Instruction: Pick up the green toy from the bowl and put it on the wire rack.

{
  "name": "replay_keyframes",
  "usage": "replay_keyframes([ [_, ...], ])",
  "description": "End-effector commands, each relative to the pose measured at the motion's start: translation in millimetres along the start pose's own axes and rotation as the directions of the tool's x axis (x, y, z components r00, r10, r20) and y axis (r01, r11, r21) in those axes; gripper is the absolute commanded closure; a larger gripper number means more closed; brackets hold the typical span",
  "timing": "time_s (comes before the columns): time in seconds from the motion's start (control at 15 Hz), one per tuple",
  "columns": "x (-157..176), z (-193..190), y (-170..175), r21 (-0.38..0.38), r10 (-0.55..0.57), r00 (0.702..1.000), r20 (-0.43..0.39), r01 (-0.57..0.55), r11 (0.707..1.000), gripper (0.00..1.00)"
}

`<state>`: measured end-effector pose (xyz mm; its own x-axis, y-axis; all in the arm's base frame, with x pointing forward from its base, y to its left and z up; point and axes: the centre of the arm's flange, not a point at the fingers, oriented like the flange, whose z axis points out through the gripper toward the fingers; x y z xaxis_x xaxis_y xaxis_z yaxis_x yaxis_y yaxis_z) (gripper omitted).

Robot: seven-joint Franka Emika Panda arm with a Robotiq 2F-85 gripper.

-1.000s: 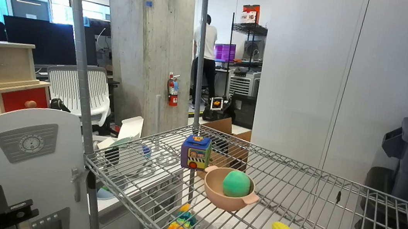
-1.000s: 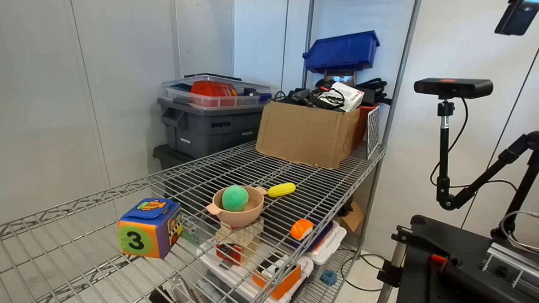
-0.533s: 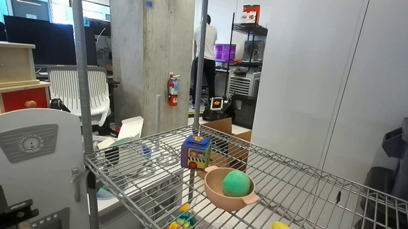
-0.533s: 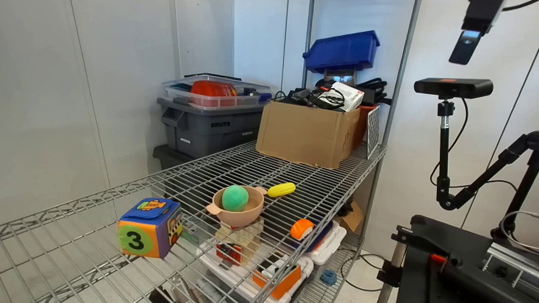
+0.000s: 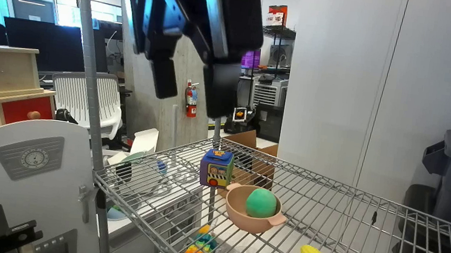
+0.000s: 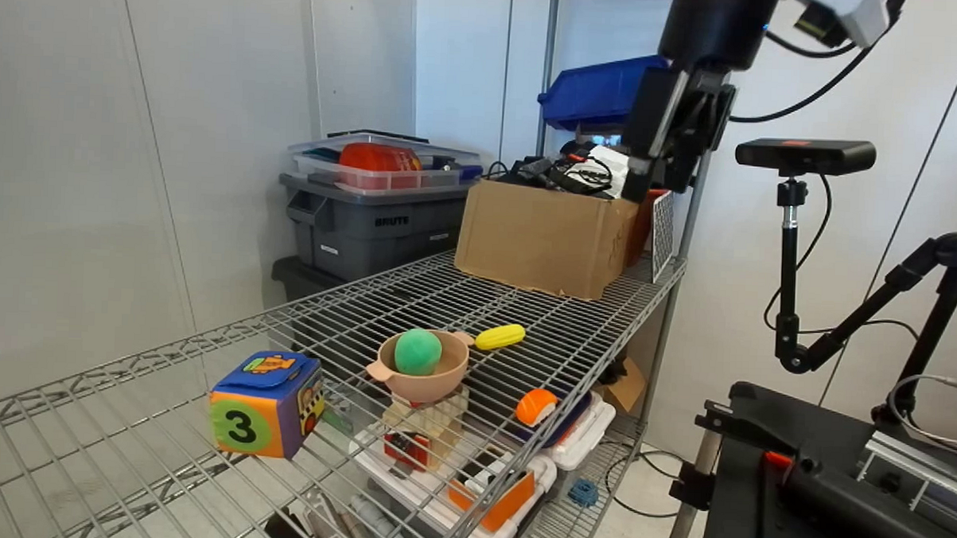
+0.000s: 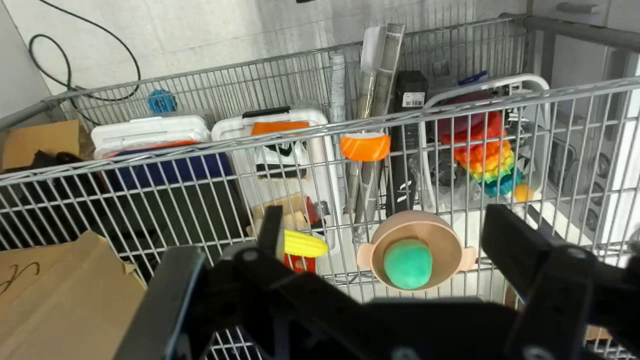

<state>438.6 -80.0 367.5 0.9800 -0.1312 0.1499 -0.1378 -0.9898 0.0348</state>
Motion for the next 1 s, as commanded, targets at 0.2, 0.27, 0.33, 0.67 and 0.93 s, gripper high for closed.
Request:
replay_keyframes([
  [0.2, 87, 61, -7, 0.019, 0.133, 0.991, -0.006, -0.133, 0.991, 0.0],
  [0.27, 97, 69, -8, 0.025, 0.149, 0.989, 0.0, -0.149, 0.988, 0.0],
  [0.33, 106, 77, -9, 0.034, 0.168, 0.986, 0.006, -0.168, 0.985, 0.0],
  [0.67, 137, 120, -34, 0.034, 0.21, 0.977, 0.038, -0.211, 0.977, 0.0],
  [0.93, 175, 156, -59, 0.014, 0.24, 0.968, 0.069, -0.241, 0.97, 0.0],
])
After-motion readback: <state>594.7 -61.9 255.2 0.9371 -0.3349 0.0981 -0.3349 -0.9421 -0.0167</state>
